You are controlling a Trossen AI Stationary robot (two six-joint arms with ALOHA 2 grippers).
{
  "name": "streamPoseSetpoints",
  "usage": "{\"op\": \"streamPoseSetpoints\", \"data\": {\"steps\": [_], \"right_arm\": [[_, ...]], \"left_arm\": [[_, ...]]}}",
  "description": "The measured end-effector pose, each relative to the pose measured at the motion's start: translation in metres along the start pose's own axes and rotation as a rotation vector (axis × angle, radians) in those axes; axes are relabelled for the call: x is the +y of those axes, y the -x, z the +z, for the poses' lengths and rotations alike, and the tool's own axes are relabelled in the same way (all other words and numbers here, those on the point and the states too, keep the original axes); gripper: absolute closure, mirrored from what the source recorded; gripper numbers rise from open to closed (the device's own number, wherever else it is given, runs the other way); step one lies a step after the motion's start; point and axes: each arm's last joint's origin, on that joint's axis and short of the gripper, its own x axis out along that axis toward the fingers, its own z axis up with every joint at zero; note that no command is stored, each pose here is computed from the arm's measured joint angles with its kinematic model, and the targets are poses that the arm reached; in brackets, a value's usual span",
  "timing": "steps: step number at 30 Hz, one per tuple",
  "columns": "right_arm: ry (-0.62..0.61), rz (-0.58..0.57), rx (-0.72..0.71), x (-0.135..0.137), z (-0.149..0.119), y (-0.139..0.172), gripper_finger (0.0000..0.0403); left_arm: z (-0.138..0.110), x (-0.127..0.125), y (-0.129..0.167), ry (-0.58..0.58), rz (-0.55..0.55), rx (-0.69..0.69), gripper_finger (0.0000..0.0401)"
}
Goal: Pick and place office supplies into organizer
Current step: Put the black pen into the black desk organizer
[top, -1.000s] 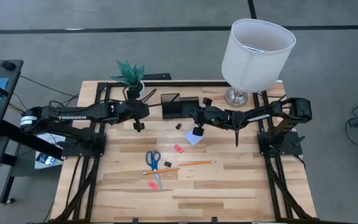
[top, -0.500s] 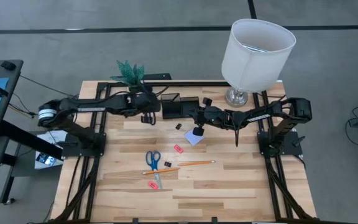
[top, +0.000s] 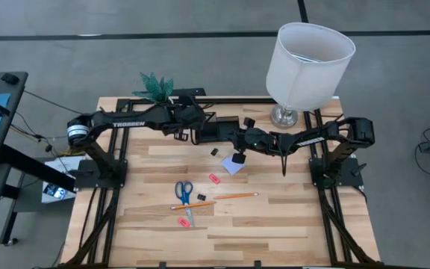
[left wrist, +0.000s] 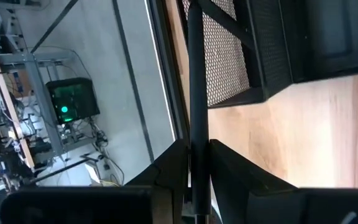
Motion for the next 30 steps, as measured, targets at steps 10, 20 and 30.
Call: {"op": "streamPoseSetpoints", "data": {"steps": [10,20,30], "right_arm": [[0.000,0.000,0.000,0.0000,0.0000,0.0000,0.0328],[0.000,0.000,0.000,0.0000,0.0001,0.0000,0.0328],[0.000,0.000,-0.001,0.0000,0.0001,0.0000,0.0328]], "left_arm": [[-0.0023,-0.0032,0.0011,-0.054,-0.037,0.016,0.0344],[0.0007,-0.0050,0.0021,-0.107,-0.080,-0.040,0.0344],[0.0035,-0.0025,0.0022,-0.165,-0.054,-0.068,0.0344]]}}
